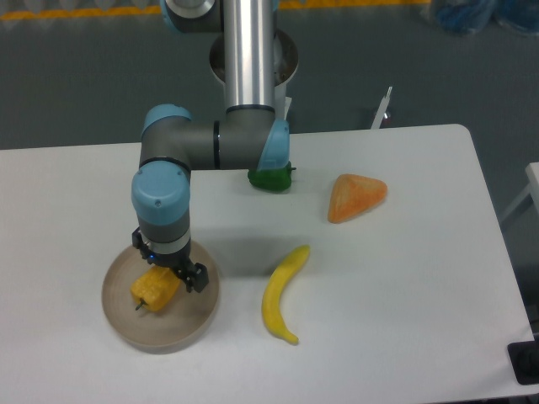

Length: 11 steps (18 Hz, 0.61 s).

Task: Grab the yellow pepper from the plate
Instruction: 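Lower the gripper around the yellow pepper on the plate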

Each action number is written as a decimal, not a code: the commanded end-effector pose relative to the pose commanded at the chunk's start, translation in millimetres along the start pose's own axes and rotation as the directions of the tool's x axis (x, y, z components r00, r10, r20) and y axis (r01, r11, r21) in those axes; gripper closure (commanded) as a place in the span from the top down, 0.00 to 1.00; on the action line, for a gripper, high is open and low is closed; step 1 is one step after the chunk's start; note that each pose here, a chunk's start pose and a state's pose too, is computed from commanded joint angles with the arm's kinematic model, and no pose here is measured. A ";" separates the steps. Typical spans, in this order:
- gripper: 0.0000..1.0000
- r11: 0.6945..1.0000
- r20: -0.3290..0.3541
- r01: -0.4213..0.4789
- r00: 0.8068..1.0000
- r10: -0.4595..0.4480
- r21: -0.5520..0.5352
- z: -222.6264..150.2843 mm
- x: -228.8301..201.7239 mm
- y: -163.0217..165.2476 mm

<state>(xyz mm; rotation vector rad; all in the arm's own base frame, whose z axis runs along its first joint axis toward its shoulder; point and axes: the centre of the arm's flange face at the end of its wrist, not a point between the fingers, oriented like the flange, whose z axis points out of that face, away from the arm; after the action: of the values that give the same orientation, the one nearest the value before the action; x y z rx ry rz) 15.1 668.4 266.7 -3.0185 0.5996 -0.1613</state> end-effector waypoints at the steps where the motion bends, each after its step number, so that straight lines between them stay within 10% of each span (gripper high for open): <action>1: 1.00 1.000 -0.003 0.014 1.000 -0.015 -0.005 5.2 -1.3 -0.8; 7: 1.00 0.999 -0.004 0.033 0.999 -0.033 -0.007 16.2 -4.6 -7.1; 11: 0.32 1.000 -0.015 0.027 1.000 -0.027 -0.009 20.7 -4.9 -7.9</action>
<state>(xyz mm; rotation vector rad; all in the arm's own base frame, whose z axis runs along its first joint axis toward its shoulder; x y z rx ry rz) 15.9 678.4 246.3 -3.0376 0.5631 -0.1831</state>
